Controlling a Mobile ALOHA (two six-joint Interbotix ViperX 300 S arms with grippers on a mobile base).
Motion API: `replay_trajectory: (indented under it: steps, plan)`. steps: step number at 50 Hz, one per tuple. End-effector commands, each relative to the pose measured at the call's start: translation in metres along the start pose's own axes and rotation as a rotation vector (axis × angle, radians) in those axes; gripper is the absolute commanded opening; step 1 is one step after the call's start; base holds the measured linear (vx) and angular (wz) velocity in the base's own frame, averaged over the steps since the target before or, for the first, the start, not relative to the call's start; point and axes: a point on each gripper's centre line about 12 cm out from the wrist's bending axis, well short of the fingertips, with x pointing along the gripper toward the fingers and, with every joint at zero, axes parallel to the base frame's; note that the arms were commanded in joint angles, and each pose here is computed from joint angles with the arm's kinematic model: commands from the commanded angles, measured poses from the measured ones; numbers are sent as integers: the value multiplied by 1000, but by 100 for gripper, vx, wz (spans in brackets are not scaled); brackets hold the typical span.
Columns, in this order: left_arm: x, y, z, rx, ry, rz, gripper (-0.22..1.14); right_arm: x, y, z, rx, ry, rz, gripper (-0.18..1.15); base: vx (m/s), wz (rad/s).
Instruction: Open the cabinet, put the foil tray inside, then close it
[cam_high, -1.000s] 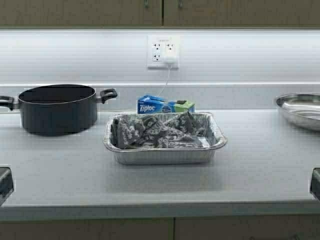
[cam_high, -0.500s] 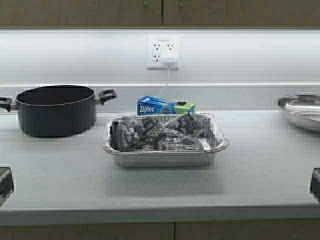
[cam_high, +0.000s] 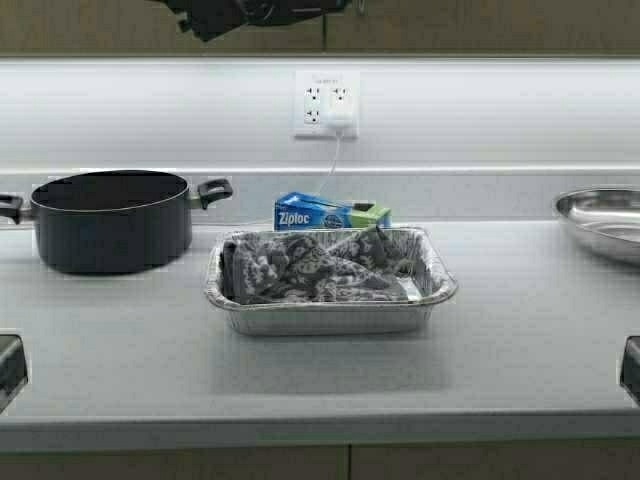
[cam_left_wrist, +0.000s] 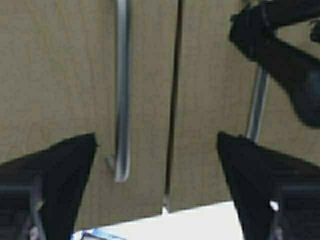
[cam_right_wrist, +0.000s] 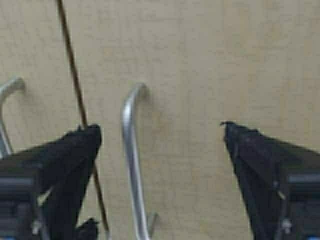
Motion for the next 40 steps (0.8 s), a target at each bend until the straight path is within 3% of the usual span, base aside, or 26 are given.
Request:
replay_trajectory:
  steps: [1,13,18,20,23,29,30,32,36,40]
  plan:
    - [12,-4,10,-15,-51,12,101,13,6,13,10,-42,0,103,0,0]
    - [27,5,3,-18,-57,56,101,31,12,10,10,-49,-2,102,0,0]
    - [32,11,2,-16,-58,71,95,37,12,9,6,-50,-6,94,-2,-1]
    - [33,12,2,-17,-59,76,87,38,14,8,12,-48,-6,82,-3,-2]
    - [33,13,2,-21,-56,85,67,40,13,7,27,-43,-16,55,-4,-3]
    - [32,12,3,-41,-12,70,-2,34,13,6,33,-33,-14,-11,-5,-4]
    - [33,12,4,-46,-1,64,-11,32,14,6,32,-31,-12,-12,-6,1]
    - [33,9,3,-48,33,48,-16,28,12,6,33,-30,-13,-6,-6,6]
    - [29,7,4,-46,85,19,0,17,11,8,30,-24,-6,12,-5,4]
    - [18,7,10,-34,124,-21,11,0,7,12,32,-14,4,13,-4,3]
